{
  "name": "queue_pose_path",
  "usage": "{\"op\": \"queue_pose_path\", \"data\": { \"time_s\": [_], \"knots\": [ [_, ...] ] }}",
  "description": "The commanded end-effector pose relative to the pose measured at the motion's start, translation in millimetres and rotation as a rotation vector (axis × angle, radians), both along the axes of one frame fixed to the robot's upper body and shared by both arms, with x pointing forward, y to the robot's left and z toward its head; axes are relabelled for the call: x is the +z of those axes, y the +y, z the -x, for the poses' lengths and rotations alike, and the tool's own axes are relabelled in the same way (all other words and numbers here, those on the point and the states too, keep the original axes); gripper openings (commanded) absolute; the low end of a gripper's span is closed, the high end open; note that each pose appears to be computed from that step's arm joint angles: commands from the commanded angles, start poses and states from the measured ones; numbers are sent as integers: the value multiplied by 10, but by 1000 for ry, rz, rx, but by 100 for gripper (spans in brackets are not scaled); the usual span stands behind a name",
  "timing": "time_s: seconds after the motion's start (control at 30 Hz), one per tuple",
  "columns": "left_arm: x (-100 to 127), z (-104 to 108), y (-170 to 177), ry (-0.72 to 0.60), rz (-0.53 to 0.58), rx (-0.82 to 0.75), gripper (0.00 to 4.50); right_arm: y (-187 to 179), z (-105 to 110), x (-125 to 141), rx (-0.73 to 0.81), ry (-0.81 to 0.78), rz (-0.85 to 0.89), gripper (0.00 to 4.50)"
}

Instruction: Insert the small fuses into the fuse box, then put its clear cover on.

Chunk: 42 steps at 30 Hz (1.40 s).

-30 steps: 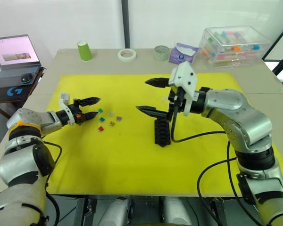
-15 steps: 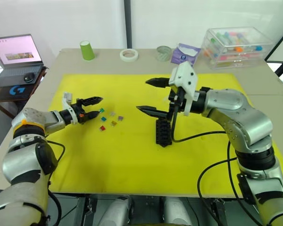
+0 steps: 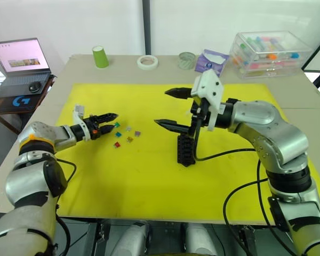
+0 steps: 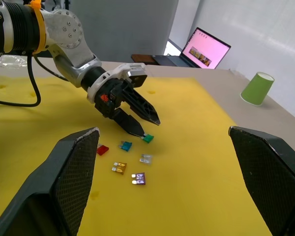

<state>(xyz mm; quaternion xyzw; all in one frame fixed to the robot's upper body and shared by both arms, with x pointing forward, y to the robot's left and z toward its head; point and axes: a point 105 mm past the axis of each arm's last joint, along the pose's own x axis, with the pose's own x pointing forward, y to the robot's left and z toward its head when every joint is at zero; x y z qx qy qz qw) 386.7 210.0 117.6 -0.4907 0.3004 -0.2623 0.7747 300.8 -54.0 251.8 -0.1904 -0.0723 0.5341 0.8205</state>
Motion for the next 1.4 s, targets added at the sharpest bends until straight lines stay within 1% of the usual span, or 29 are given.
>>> {"op": "queue_pose_path", "data": {
  "time_s": [0.03,0.37,0.47,0.5,0.7,0.8,0.87,1.33,1.37,1.4],
  "knots": [
    [-26,-5,-12,17,-9,1,330,-4,71,166,10,-71,-17,450],
    [-88,4,4,29,-38,3,330,-1,69,160,11,-73,-17,450],
    [-94,11,7,30,-41,0,272,2,73,162,12,-73,-17,450],
    [-100,11,12,34,-41,4,244,2,73,157,12,-72,-16,450],
    [-110,11,16,29,-55,0,244,7,78,129,17,-69,-3,450],
    [-121,9,22,31,-61,3,179,7,77,127,16,-69,-3,450],
    [-131,13,15,32,-66,-2,113,7,80,111,17,-66,3,450],
    [-175,27,-21,36,-82,-25,113,4,83,88,14,-62,9,450],
    [-175,28,-21,37,-82,-26,76,4,83,86,14,-62,11,450],
    [-178,30,-18,38,-83,-26,51,5,84,85,15,-62,11,450]
  ]
}}
